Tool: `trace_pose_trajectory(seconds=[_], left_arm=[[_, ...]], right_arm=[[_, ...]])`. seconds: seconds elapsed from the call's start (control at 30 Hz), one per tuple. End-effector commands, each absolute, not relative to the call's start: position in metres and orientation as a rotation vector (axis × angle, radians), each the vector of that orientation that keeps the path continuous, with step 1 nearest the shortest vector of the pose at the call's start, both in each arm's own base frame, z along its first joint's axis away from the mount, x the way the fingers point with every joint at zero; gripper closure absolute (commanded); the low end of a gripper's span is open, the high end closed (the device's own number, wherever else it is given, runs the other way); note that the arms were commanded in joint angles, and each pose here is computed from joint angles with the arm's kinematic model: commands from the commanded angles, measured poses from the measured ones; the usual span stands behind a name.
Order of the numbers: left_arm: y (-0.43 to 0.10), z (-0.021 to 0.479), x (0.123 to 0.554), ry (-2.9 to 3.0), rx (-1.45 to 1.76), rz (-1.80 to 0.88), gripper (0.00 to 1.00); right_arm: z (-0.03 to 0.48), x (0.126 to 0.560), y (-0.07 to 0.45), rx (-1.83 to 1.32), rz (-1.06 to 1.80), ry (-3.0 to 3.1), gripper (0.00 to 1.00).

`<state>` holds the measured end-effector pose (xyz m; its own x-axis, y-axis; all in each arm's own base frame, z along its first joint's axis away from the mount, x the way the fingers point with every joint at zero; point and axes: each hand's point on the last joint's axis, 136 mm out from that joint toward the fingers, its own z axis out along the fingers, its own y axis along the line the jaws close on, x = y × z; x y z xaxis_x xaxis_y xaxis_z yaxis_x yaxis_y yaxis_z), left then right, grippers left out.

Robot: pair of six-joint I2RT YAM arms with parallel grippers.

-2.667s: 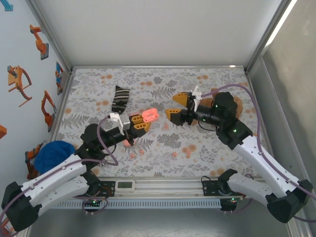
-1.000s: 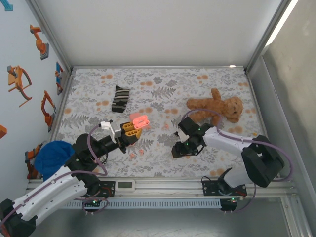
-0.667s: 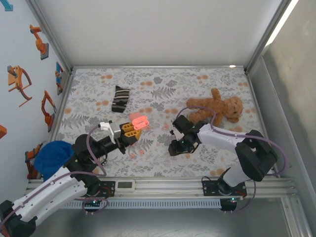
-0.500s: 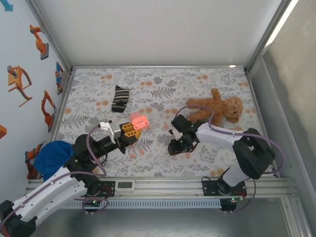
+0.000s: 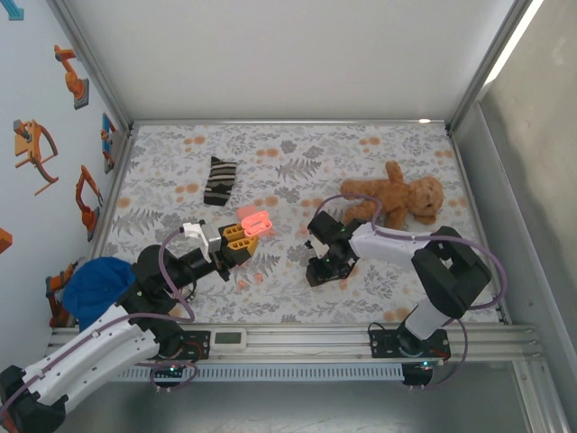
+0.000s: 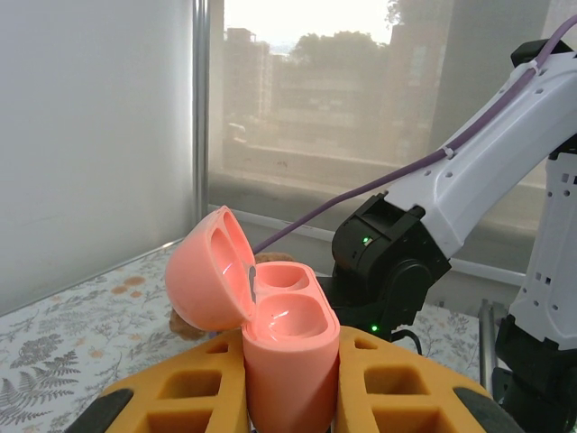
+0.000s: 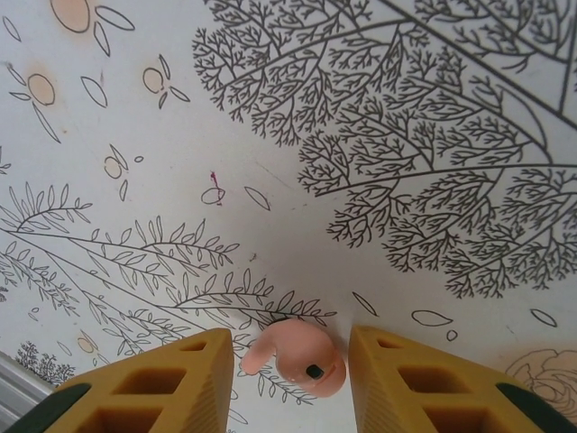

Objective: Insert the wireless bluetooth earbuds into the charging case

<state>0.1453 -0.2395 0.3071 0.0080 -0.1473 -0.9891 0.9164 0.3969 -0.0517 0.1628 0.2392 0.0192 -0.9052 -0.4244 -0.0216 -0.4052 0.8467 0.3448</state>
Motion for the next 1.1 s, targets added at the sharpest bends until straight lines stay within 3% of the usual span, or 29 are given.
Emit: trace_pose_trajectory(seconds=[0.0, 0.4, 0.5, 1.07], left_arm=[[-0.238, 0.320, 0.145, 1.248, 0.785, -0.970, 1.00], [-0.239, 0.320, 0.144, 1.251, 0.794, -0.975, 1.00], [-0.238, 0.319, 0.144, 1.252, 0.791, -0.974, 1.00], [-0.234, 0.317, 0.143, 1.268, 0.782, -0.968, 1.00]], right_arm=[[0.020, 0.162, 0.240, 0.700, -0.513, -2.954, 0.63], [0.017, 0.160, 0.239, 0.715, -0.480, -2.950, 0.71], [0.015, 0.160, 0.238, 0.717, -0.469, -2.947, 0.78], [0.038, 0.169, 0.241, 0.814, -0.514, -3.025, 0.79]])
